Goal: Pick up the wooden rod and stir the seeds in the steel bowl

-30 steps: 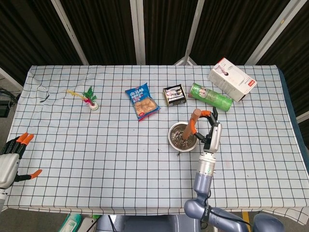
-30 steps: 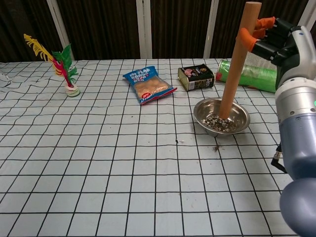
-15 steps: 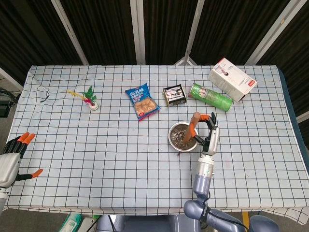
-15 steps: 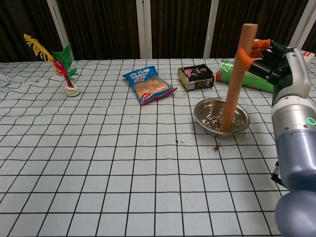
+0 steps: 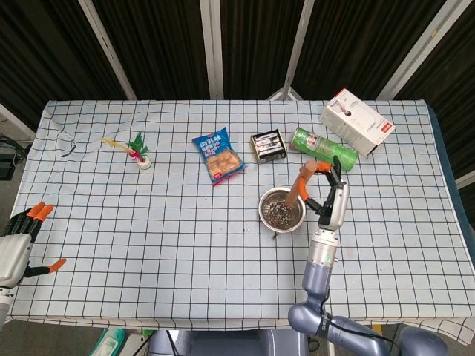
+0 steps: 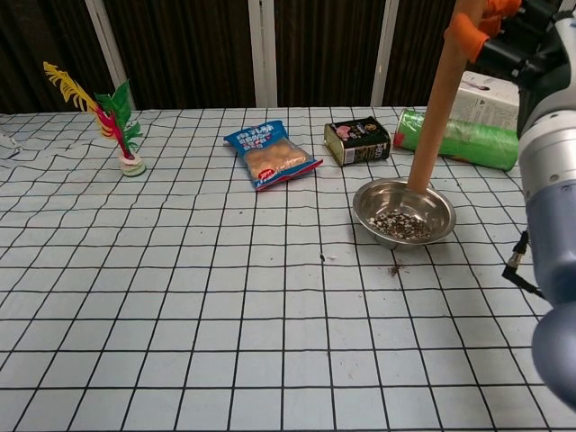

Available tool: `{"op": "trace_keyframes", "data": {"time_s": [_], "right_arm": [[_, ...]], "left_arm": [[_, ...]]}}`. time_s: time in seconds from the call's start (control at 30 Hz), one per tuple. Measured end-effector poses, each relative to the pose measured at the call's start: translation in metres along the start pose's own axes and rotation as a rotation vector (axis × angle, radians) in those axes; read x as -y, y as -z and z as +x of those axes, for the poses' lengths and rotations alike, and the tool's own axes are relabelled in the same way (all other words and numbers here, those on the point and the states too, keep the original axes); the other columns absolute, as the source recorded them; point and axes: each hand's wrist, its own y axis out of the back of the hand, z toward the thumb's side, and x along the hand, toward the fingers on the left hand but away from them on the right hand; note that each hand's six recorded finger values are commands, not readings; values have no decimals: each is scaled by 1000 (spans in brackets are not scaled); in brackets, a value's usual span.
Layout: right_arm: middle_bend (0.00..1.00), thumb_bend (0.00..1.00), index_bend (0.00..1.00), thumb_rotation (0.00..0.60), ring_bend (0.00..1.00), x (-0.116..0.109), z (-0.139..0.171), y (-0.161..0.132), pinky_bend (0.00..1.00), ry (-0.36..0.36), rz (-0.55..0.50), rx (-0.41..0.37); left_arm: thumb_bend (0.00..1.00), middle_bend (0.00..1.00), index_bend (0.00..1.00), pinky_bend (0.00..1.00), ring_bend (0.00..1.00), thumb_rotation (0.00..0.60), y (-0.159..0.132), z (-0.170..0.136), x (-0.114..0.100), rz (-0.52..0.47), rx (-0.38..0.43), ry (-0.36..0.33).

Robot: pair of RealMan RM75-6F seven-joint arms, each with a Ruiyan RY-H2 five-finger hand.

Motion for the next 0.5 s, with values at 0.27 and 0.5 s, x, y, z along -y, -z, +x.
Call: {"op": "trace_keyframes", "data": {"time_s": [0.27, 0.5], "right_arm": [[626, 564, 780, 600, 463, -48, -25, -37, 0, -30, 179, -95], [631, 564, 790, 600, 463, -116, -21, -31, 0, -147, 508, -100]], "left_arm": [[46, 0, 0, 0, 0, 600, 4, -1, -3, 1, -6, -14], [46, 0, 0, 0, 0, 600, 4, -2, -3, 15, -5, -21]]}}
